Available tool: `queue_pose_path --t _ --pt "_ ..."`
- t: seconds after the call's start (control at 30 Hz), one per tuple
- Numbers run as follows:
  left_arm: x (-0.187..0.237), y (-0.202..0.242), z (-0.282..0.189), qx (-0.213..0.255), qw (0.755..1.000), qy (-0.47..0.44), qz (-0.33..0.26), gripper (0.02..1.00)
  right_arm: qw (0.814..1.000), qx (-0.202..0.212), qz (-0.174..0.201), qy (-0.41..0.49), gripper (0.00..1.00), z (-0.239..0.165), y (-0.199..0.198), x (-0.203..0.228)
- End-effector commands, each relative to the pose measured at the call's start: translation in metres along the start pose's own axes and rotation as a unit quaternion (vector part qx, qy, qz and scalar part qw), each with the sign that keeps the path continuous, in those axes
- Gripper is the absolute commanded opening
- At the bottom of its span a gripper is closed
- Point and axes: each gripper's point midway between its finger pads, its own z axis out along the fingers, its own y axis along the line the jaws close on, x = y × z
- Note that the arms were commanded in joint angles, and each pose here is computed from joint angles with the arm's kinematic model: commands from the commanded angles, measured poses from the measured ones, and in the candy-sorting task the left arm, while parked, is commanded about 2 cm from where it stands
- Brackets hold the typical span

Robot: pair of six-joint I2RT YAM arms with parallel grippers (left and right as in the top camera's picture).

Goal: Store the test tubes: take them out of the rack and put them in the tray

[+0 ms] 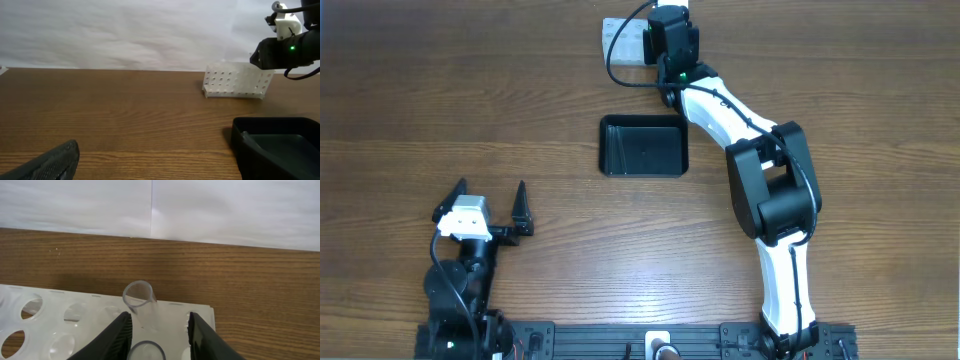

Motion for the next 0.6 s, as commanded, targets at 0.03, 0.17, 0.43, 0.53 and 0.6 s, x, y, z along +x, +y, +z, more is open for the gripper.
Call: queue_pose_path --t 0.03,0.17,0.43,0.53,0.6 --pt "0.001 -0.0016 -0.0002 0.006 1.0 -0.001 0.007 1.0 1.0 0.009 0.004 -0.007 0.325 0.0028 -0.0038 -0.0051" --pt "0.0011 -0.0016 -0.0002 0.006 1.0 0.0 0.007 1.0 1.0 0.009 0.004 -0.007 0.27 0.0026 -0.003 -0.0052" --pt "0.0011 -0.0016 -0.0002 0.006 1.0 0.0 0.007 0.998 1.0 0.007 0.005 -0.012 0.224 0.0023 -0.0015 -0.0078" --pt "0.001 -0.0016 -0.0002 0.006 1.0 -0.001 0.007 1.0 1.0 0.005 0.005 -0.014 0.222 0.0017 0.0007 -0.0084" --pt "0.0011 -0.0016 -0.0002 0.006 1.0 0.0 0.007 1.0 1.0 0.003 0.005 -0.016 0.215 0.0012 0.0027 -0.0091"
